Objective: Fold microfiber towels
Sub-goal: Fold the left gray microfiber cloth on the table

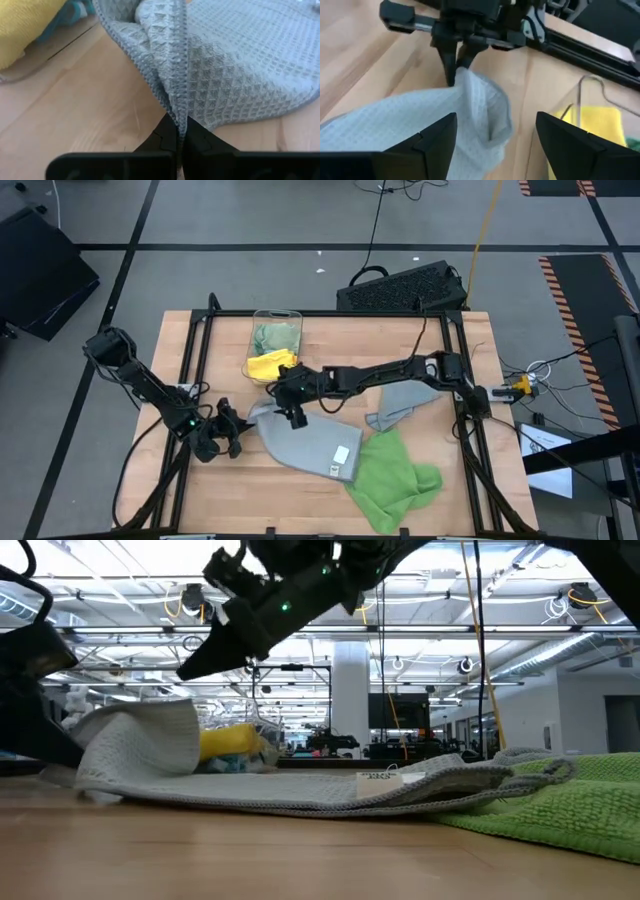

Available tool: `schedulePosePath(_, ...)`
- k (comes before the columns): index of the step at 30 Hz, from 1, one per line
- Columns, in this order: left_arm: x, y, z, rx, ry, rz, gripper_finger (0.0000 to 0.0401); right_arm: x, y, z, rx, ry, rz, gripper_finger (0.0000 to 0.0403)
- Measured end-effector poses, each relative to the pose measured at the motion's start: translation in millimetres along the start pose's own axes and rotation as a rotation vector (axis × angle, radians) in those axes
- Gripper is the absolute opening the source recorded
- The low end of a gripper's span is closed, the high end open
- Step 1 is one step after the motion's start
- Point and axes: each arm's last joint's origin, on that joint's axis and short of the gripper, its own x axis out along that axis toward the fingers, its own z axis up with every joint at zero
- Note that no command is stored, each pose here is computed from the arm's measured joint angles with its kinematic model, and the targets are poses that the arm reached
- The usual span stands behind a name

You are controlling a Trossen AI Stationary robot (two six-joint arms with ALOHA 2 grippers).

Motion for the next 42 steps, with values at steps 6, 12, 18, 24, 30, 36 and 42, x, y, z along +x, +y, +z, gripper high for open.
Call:
schedulePosePath(6, 0, 2, -1, -0.007, 0.016, 0.01, 0.0001, 10, 2, -11, -0.039, 0.026, 0.014, 0.0266)
schedulePosePath(12, 0, 2, -2, 0.0, 0.032, 0.006, 0.0001, 23, 4, -18, -0.06, 0.024, -0.058, 0.0255)
schedulePosePath(18, 0, 2, -3, 0.012, 0.045, 0.002, 0.0001, 26, 0, -17, -0.056, -0.027, -0.049, 0.0227)
schedulePosePath(24, 0, 3, -3, 0.015, 0.05, 0.003, 0.0001, 31, -1, -24, -0.054, -0.039, -0.014, 0.0168)
schedulePosePath(30, 0, 3, -3, 0.028, 0.053, 0.004, 0.0001, 31, -2, -25, -0.034, -0.041, -0.011, 0.0103)
schedulePosePath(36, 0, 3, -3, 0.039, 0.054, 0.003, 0.0002, 31, 5, -21, -0.025, -0.025, -0.039, 0.0062)
schedulePosePath(42, 0, 3, -4, 0.089, 0.063, 0.003, 0.0005, 18, 28, -4, 0.006, 0.014, -0.043, 0.0028)
